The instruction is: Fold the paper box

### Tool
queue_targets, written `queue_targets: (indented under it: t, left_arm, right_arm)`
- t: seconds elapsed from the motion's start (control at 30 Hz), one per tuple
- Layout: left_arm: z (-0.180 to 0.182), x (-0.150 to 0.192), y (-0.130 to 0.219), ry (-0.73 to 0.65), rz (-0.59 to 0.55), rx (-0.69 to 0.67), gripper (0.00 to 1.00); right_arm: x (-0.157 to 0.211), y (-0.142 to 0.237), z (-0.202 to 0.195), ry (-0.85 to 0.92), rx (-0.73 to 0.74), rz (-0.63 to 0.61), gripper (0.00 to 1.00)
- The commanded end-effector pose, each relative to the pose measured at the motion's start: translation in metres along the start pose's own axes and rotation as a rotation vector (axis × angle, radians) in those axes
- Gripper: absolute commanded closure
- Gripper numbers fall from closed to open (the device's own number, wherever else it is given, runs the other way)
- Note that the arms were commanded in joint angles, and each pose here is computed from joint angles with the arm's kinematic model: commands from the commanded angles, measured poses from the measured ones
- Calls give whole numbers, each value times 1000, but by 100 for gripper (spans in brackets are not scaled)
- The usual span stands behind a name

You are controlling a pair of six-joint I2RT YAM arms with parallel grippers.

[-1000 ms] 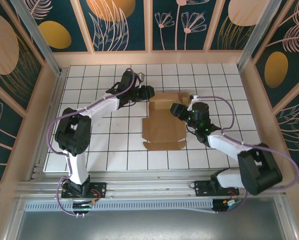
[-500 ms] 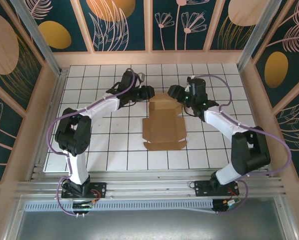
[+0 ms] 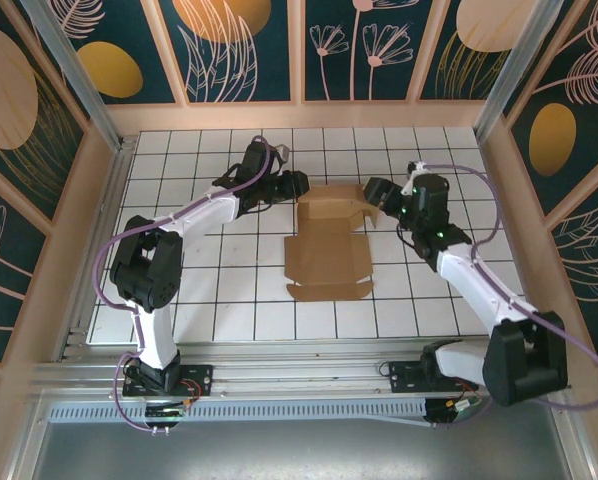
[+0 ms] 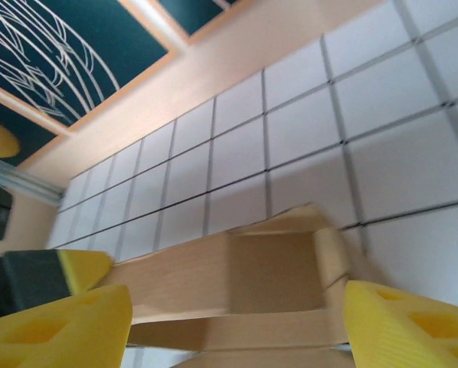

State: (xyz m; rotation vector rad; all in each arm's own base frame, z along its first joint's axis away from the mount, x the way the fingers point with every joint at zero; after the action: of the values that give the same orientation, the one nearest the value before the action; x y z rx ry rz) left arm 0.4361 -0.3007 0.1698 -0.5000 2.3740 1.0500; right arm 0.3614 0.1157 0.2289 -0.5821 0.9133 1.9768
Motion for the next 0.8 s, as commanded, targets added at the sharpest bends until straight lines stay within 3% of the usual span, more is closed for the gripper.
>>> queue_targets:
  t: [0.0,0.23,0.33,0.47,0.57,0.77]
  left_arm:
    - [5,8,-6,2,42,-27,60]
    - [7,10,-7,2,48,-38,60]
    - [7,8,-6,-1,39,-44,59]
    - [1,-1,0,-17,16,-43,54]
    - [-5,-15,13,-52,-31,-62,46]
    - [-29,-46,70,-153,-201,-96,39]
  right_arm:
    - [2,1,-25,241,57,-50,32]
    - [23,-38,-35,290,-19,110,46]
    - [23,-53,-41,292,-6,115,50]
    - [22,-64,-53,320,58,98,67]
    - [24,-65,-55,368,92,78,81]
    - [32,-57,-49,471,141,59,92]
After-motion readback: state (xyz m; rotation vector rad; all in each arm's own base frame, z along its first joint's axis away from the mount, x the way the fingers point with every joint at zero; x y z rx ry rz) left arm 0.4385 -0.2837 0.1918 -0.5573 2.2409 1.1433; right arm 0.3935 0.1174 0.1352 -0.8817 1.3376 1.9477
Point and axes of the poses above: each hand's point on the last joint's axis, 136 mm out from that joint toward the fingers, its own y axis back along the fingers, its own z axis along the line the jaws close on, x = y × z, the point moved 2 cm from there along y, back along the fingers, and after that the axes turned 6 degrees about -y, right-handed, at the moved point
